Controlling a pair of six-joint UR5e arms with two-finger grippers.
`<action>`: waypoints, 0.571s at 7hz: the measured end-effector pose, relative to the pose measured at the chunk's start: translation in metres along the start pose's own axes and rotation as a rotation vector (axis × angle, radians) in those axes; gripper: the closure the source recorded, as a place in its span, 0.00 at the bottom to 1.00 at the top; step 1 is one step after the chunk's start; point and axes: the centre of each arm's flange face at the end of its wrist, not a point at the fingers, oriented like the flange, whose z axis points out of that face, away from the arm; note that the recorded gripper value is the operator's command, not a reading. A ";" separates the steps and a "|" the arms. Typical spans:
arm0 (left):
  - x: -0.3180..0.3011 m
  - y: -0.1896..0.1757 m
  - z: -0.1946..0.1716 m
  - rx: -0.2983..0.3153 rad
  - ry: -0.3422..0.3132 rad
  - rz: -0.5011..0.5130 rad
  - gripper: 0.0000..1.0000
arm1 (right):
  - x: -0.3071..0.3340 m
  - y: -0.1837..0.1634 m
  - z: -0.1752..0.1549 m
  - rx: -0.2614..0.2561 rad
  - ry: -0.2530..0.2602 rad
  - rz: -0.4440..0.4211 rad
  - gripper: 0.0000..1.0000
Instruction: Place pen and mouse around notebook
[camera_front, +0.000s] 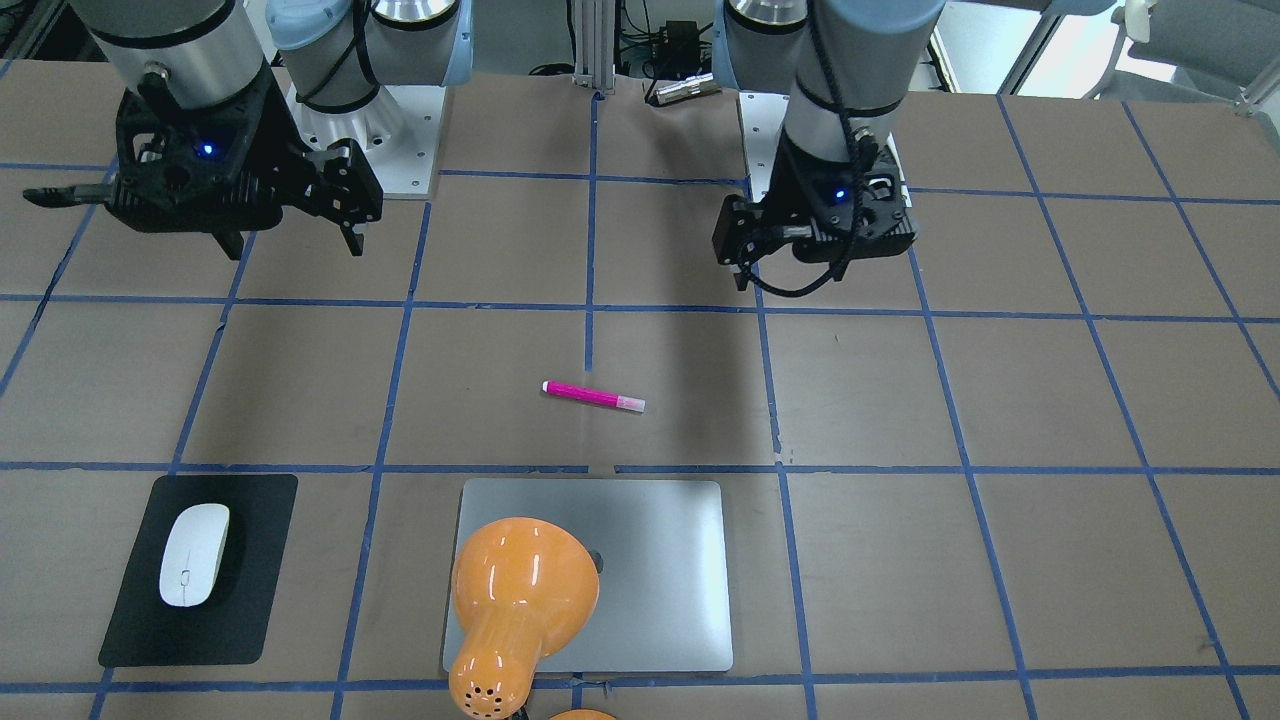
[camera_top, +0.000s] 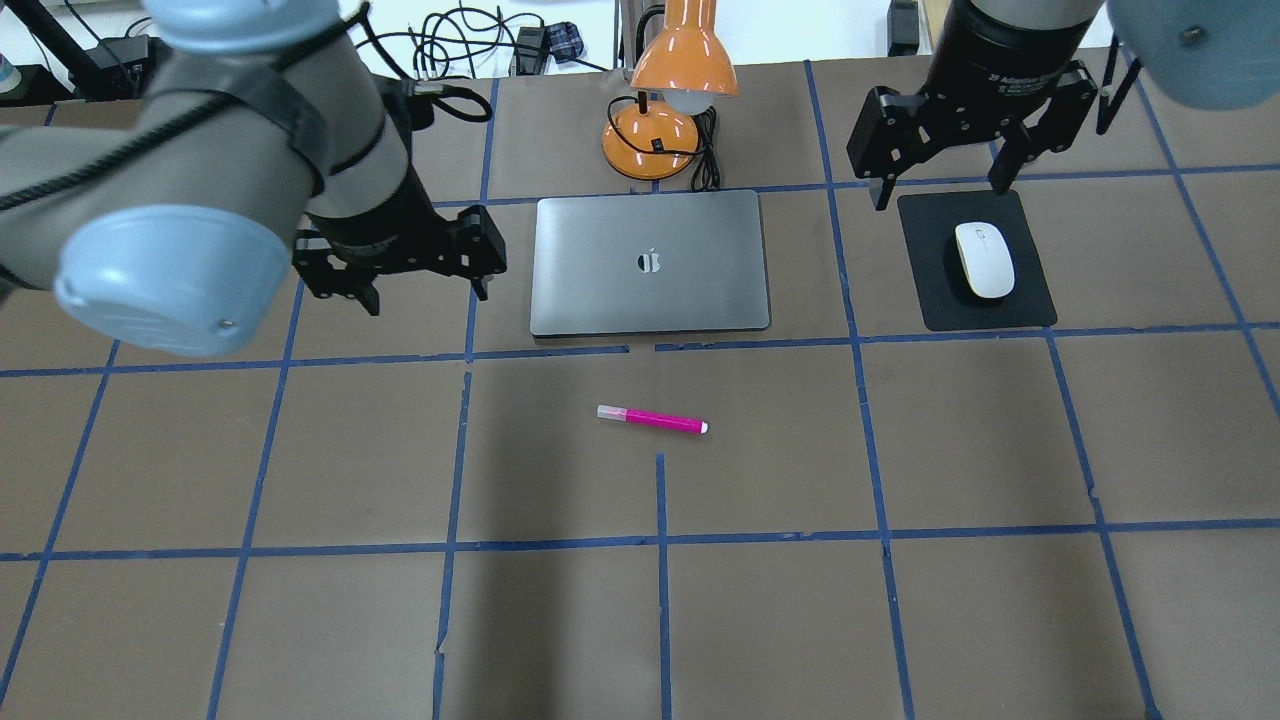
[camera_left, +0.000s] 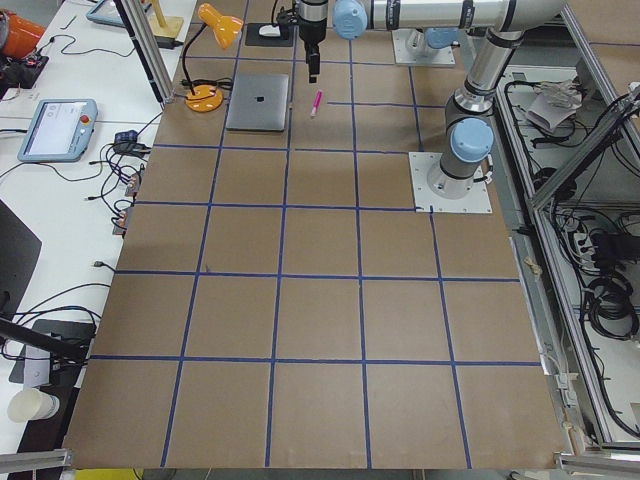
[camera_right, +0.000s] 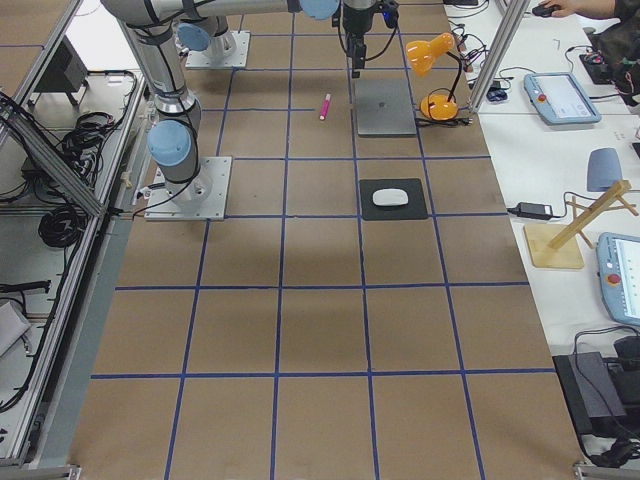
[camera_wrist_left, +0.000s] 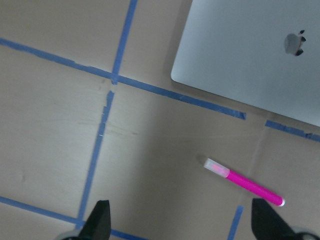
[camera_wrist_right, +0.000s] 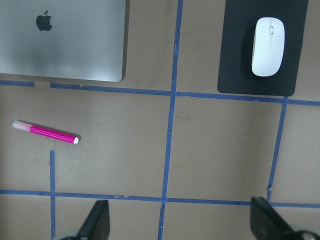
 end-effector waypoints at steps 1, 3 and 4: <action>-0.025 -0.006 -0.024 -0.004 0.016 0.069 0.00 | 0.004 0.005 0.003 -0.028 0.010 0.013 0.00; -0.047 -0.009 -0.044 -0.017 0.033 0.120 0.00 | 0.010 0.009 0.006 -0.059 0.011 0.032 0.00; -0.049 -0.007 -0.049 -0.018 0.036 0.125 0.00 | 0.011 0.008 0.007 -0.064 0.010 0.034 0.00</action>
